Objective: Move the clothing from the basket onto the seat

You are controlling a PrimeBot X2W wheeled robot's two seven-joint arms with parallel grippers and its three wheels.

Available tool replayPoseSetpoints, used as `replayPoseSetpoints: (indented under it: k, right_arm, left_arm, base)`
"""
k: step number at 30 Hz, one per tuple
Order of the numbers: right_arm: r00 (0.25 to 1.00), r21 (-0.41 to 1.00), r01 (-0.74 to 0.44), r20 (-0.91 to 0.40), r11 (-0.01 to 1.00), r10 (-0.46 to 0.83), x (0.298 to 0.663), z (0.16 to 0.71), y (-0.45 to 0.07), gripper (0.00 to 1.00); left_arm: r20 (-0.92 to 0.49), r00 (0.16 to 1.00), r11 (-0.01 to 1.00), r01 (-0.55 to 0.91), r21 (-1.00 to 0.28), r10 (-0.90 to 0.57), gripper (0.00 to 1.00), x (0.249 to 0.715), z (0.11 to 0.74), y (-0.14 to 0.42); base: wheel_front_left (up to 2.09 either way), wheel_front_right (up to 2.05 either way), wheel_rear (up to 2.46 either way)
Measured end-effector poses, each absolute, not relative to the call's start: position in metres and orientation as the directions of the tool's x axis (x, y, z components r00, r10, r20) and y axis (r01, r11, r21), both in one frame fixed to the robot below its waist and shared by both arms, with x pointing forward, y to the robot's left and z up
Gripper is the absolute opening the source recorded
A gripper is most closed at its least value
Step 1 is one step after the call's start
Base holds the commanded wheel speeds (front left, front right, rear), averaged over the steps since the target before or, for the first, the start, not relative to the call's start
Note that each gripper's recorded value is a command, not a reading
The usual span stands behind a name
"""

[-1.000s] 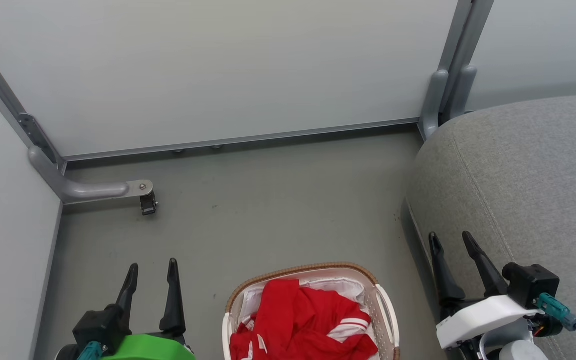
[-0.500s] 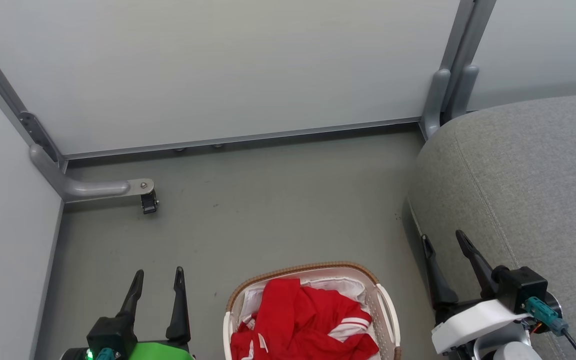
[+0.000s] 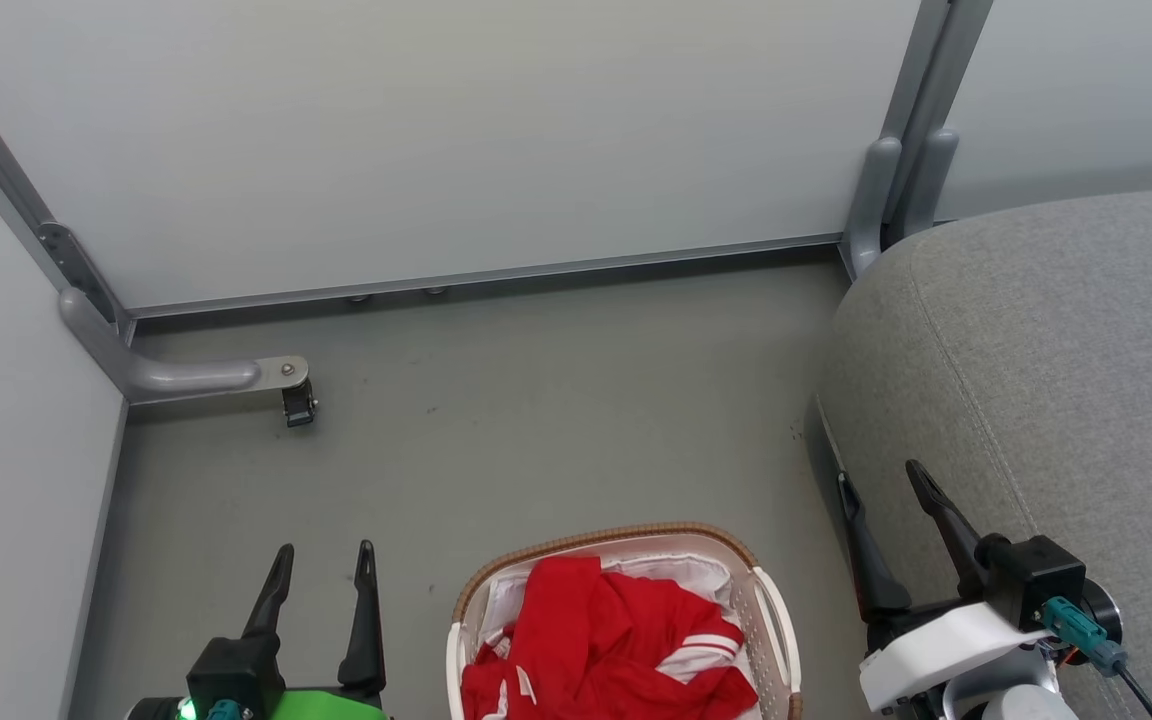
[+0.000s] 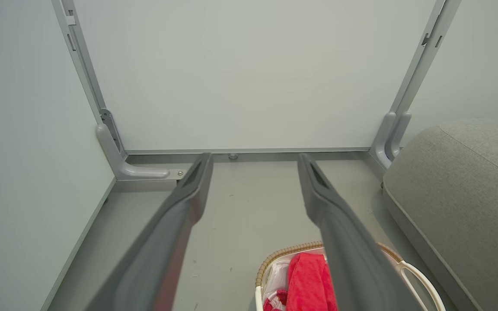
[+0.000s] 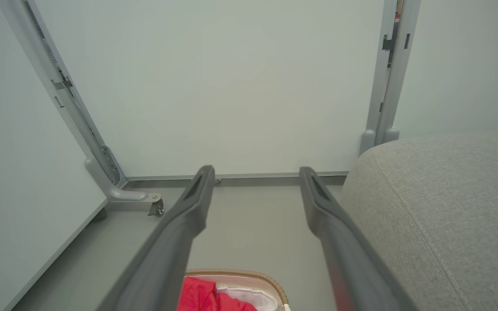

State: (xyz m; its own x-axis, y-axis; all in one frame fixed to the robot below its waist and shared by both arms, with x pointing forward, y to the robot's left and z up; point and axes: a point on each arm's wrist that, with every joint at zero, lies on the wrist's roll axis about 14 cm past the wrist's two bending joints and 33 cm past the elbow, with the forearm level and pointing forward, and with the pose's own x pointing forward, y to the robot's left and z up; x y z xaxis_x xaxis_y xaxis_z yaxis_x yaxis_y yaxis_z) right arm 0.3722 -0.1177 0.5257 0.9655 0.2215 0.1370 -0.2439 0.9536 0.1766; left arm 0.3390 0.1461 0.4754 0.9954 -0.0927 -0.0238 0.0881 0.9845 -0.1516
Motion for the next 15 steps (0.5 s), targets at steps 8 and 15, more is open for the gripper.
replayPoseSetpoints:
  k: [8, 15]
  right_arm:
    - [0.966, 0.177, -0.242, 0.133, 0.954, 0.22, 0.3728, 0.5244, -0.1181, 1.0]
    - [0.968, 0.179, -0.239, 0.126, 0.954, 0.218, 0.3742, 0.522, -0.1187, 1.0]
  left_arm:
    - [-0.032, 0.995, 0.984, 0.09, -0.155, -0.096, 1.0, 0.3387, 0.473, 0.1448]
    - [-0.037, 0.994, 0.983, 0.097, -0.156, -0.104, 1.0, 0.3389, 0.4714, 0.1422]
  base:
    - [0.0, 0.0, 0.0]
    - [0.0, 0.0, 0.0]
